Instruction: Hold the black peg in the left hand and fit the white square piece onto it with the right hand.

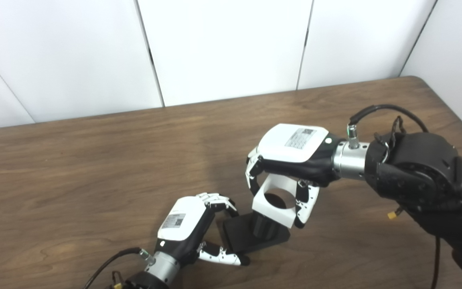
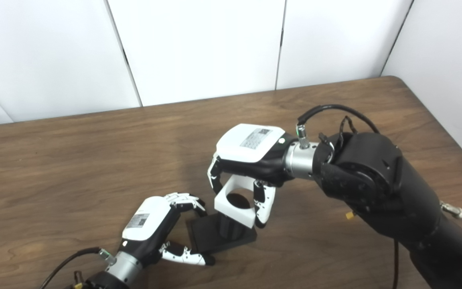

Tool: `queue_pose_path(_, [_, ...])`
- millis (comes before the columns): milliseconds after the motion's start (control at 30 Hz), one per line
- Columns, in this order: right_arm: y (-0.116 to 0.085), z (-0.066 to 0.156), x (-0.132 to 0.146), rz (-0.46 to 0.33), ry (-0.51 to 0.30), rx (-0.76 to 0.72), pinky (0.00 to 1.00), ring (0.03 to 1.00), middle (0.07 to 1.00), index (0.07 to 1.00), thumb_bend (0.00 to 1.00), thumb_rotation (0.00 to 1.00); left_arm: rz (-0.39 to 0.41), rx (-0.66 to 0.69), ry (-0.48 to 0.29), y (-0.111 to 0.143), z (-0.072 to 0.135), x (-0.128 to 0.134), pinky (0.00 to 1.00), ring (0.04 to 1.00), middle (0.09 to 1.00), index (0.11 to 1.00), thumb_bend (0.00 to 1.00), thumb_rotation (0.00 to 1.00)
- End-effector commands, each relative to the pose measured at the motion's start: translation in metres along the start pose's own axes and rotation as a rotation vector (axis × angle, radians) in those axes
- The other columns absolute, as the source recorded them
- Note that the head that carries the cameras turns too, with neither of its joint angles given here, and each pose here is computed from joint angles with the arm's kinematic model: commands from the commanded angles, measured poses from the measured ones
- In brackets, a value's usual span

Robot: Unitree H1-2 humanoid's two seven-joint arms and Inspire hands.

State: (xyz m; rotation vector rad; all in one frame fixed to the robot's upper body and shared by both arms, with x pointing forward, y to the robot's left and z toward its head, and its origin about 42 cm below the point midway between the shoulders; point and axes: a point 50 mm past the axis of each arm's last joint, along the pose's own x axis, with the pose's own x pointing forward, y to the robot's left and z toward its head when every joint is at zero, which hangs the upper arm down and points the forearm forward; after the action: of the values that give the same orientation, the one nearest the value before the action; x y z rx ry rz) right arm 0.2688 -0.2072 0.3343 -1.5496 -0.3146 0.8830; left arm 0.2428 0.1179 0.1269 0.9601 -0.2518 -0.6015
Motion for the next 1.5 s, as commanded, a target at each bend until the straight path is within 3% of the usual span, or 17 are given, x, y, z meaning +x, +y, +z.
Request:
queue_pose_path(0, [-0.012,-0.001,-0.003,-0.068,0.007,-0.045,0.82,0.848,0.743,0.483,0.52,0.13,-0.095,-0.023,0.026,-0.013,-0.001,-0.001,0.84,0.829,0.764,0.488,0.51,0.04])
queue_pose_path(1467, [-0.004,0.006,0.010,-0.091,-0.016,-0.001,0.82,0.844,0.736,0.483,0.52,0.13,-0.096,-0.023,0.030,-0.010,0.007,0.000,0.83,0.825,0.760,0.488,0.51,0.04])
